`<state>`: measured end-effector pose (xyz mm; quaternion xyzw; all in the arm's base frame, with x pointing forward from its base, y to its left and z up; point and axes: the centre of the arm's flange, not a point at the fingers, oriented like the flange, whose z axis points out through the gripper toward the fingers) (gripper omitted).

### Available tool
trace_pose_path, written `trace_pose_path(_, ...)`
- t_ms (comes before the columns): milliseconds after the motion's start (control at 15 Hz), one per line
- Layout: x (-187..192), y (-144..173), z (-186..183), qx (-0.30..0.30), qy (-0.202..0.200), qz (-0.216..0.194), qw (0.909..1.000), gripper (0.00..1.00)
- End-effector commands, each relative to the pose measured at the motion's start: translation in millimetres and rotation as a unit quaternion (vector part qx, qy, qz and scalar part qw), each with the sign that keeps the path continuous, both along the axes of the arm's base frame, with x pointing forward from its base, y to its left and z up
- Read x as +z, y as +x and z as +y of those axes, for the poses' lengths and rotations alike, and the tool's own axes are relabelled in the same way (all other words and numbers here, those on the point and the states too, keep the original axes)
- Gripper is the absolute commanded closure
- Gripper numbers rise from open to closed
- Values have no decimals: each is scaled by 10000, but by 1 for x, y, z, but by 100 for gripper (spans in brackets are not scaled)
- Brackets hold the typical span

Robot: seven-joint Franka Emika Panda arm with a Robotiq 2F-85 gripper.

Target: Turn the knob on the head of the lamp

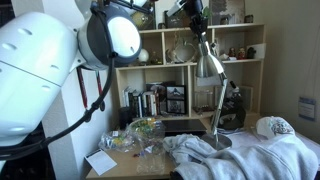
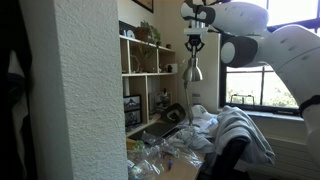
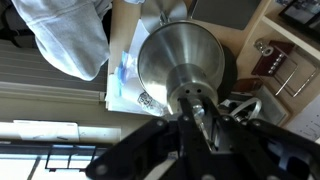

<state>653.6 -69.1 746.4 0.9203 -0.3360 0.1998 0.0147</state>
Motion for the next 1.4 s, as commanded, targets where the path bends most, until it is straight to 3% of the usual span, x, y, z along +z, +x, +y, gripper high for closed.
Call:
trace_pose_path(0,24,11,2,-851,173,-83,9962,96)
trace_pose_path(333,24,12,1,-2048,656,-357,9759,96)
trace_pose_path(733,22,19,-2,-3222,1242,-571,9367,96)
trace_pose_path(1333,24,22,-9,-4401,1896,-907,8730,96)
